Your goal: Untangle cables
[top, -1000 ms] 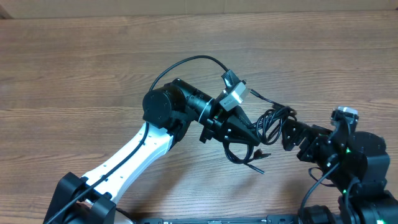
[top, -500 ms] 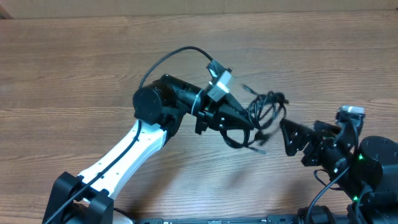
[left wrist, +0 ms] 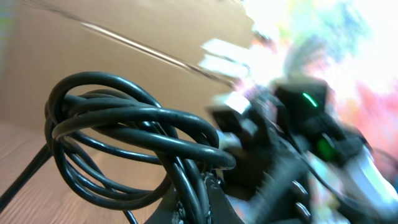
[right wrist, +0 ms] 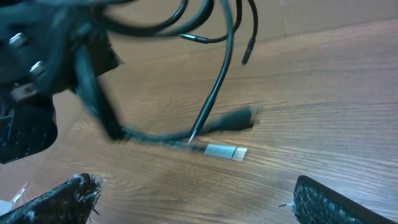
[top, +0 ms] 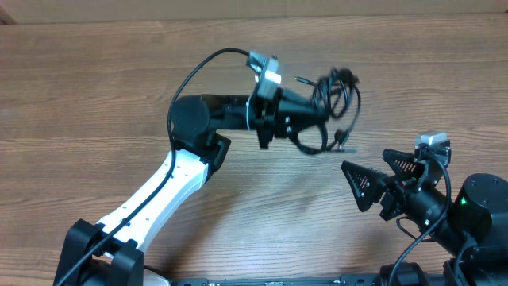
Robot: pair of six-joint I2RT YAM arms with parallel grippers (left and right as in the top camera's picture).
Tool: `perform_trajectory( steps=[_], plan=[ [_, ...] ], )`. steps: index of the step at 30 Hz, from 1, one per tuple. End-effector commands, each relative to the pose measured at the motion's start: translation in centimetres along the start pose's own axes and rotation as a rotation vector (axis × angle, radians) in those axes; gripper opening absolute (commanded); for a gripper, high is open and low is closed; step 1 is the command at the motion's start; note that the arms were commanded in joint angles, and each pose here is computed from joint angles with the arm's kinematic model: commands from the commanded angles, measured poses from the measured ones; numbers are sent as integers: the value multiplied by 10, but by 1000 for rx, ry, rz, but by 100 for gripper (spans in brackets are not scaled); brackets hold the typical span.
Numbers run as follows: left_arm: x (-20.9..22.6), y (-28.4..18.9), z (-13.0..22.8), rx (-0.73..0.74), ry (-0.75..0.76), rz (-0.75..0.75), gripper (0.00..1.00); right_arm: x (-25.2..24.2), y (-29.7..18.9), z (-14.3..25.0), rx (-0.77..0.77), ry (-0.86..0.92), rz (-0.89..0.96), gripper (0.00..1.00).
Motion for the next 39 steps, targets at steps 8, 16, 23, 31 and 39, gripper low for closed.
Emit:
perform_trajectory(
  steps=[8,16,23,31,39],
  plan=[
    [87,-11,2,-14,-203,-470,4,4,-7,-10,-36,11,5,100],
    [75,-16,46,353,-155,-546,4,0,-6,-10,-38,14,27,100],
    [20,-27,70,672,73,-351,4,-12,-6,-10,-50,97,96,100],
    [-28,-36,100,896,437,-42,4,-17,-5,-15,-75,229,118,100],
    [-30,-30,100,896,670,74,4,-13,-4,-15,-73,280,93,100]
  ],
)
Point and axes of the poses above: each gripper's point midway between its finger pads, its own y axis out along the fingers, its own x axis along the line the jaws close on, z = x × y, the point moved 1 cm from there along -y, back along the fingers, and after that the axes turned 1 degree about y, right-handed, at the moved point
